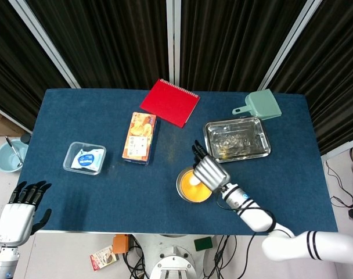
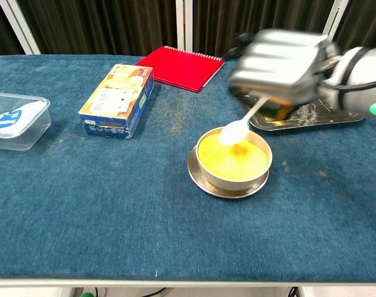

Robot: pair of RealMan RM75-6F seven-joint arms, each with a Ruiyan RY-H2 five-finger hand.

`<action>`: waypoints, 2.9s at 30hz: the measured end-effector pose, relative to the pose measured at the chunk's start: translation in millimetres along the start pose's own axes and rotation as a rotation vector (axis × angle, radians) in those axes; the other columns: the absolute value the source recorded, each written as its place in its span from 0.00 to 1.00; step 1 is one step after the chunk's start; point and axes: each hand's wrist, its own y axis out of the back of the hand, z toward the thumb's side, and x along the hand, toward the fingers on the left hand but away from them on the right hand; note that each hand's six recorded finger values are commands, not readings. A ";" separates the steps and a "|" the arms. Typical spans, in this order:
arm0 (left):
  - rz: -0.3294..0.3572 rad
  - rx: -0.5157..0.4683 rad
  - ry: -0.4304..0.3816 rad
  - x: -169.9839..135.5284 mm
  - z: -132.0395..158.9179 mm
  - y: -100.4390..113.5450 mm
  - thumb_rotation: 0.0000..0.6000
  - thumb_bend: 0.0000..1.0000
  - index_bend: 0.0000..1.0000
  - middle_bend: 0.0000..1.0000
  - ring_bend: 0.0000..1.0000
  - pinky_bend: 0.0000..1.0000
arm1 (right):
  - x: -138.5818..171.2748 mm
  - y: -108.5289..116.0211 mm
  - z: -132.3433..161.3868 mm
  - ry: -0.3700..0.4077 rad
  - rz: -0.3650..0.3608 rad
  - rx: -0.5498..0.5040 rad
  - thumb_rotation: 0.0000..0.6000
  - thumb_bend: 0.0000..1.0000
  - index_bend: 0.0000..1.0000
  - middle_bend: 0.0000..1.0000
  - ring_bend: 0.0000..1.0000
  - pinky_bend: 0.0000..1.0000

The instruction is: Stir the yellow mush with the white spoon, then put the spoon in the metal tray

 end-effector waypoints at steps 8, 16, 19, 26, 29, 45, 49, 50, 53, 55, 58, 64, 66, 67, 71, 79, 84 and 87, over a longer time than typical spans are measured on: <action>0.001 -0.011 0.009 -2.5 -5.1 -3.6 1.00 0.31 0.19 0.17 0.18 0.13 | 2.4 -5.2 19.2 0.011 0.012 -0.088 1.00 0.45 0.66 0.36 0.09 0.04; -0.002 -0.014 0.001 -1.9 -3.6 -6.9 1.00 0.31 0.19 0.17 0.18 0.13 | 6.7 -19.4 14.9 -0.021 0.032 -0.107 1.00 0.45 0.63 0.34 0.08 0.04; 0.001 -0.015 0.001 -2.0 -3.7 -6.5 1.00 0.31 0.19 0.17 0.18 0.13 | 7.3 -21.0 12.8 -0.030 0.037 -0.107 1.00 0.45 0.61 0.33 0.08 0.04; -0.005 -0.016 0.005 -1.6 -4.7 -8.7 1.00 0.31 0.19 0.17 0.18 0.13 | 9.4 -27.8 9.4 -0.046 0.060 -0.109 1.00 0.38 0.49 0.30 0.08 0.03; -0.002 -0.016 0.003 -1.5 -4.1 -8.5 1.00 0.31 0.19 0.17 0.18 0.13 | 9.1 -28.2 14.5 -0.035 0.063 -0.113 1.00 0.35 0.47 0.30 0.07 0.03; -0.001 -0.020 0.008 -2.6 -6.3 -8.6 1.00 0.31 0.19 0.17 0.18 0.13 | 12.3 -27.3 12.1 -0.034 0.055 -0.121 1.00 0.36 0.48 0.30 0.08 0.03; -0.001 -0.019 0.006 -2.2 -5.3 -8.4 1.00 0.31 0.19 0.17 0.18 0.13 | 11.5 -31.8 11.1 -0.034 0.062 -0.111 1.00 0.36 0.49 0.30 0.08 0.03; 0.000 -0.019 0.006 -2.3 -5.1 -8.3 1.00 0.31 0.19 0.17 0.18 0.13 | 11.1 -32.5 11.1 -0.033 0.063 -0.110 1.00 0.37 0.49 0.30 0.08 0.03; -0.001 -0.017 0.008 -2.6 -5.5 -8.0 1.00 0.31 0.19 0.17 0.18 0.13 | 9.6 -33.9 12.0 -0.029 0.063 -0.106 1.00 0.37 0.50 0.31 0.08 0.03; -0.003 -0.017 0.009 -2.8 -5.6 -8.1 1.00 0.31 0.19 0.17 0.18 0.13 | 8.5 -35.3 13.1 -0.024 0.065 -0.102 1.00 0.37 0.51 0.31 0.07 0.03; -0.005 -0.017 0.010 -2.9 -5.8 -8.5 1.00 0.31 0.19 0.16 0.18 0.13 | 7.4 -35.7 14.3 -0.021 0.065 -0.102 1.00 0.38 0.52 0.31 0.08 0.03; -0.007 -0.017 0.007 -1.5 -5.4 -9.1 1.00 0.31 0.19 0.16 0.18 0.13 | 6.6 -36.0 14.0 -0.020 0.064 -0.101 1.00 0.39 0.54 0.32 0.07 0.03; -0.007 -0.017 0.007 -1.3 -5.4 -9.3 1.00 0.31 0.19 0.16 0.18 0.13 | 6.2 -35.9 14.3 -0.020 0.063 -0.101 1.00 0.40 0.55 0.32 0.07 0.03; -0.008 -0.017 0.007 -1.2 -5.5 -9.5 1.00 0.31 0.19 0.16 0.18 0.13 | 6.0 -35.6 14.6 -0.019 0.062 -0.099 1.00 0.41 0.55 0.32 0.07 0.03; -0.010 -0.016 0.009 -1.7 -6.0 -10.4 1.00 0.32 0.19 0.16 0.18 0.13 | 5.3 -34.9 16.0 -0.015 0.059 -0.095 1.00 0.43 0.57 0.32 0.08 0.03; -0.009 -0.019 0.017 -3.7 -8.9 -10.9 1.00 0.32 0.19 0.16 0.18 0.13 | 4.9 -28.5 15.2 -0.013 0.038 -0.066 1.00 0.47 0.61 0.33 0.08 0.03; -0.007 -0.021 0.017 -4.2 -9.4 -11.3 1.00 0.32 0.19 0.16 0.18 0.13 | 5.4 -20.6 12.3 -0.019 0.012 -0.022 1.00 0.48 0.64 0.33 0.08 0.03; -0.007 -0.023 0.018 -4.5 -9.9 -11.9 1.00 0.32 0.19 0.16 0.18 0.13 | 5.9 -15.7 9.6 -0.028 -0.009 0.002 1.00 0.48 0.65 0.33 0.08 0.03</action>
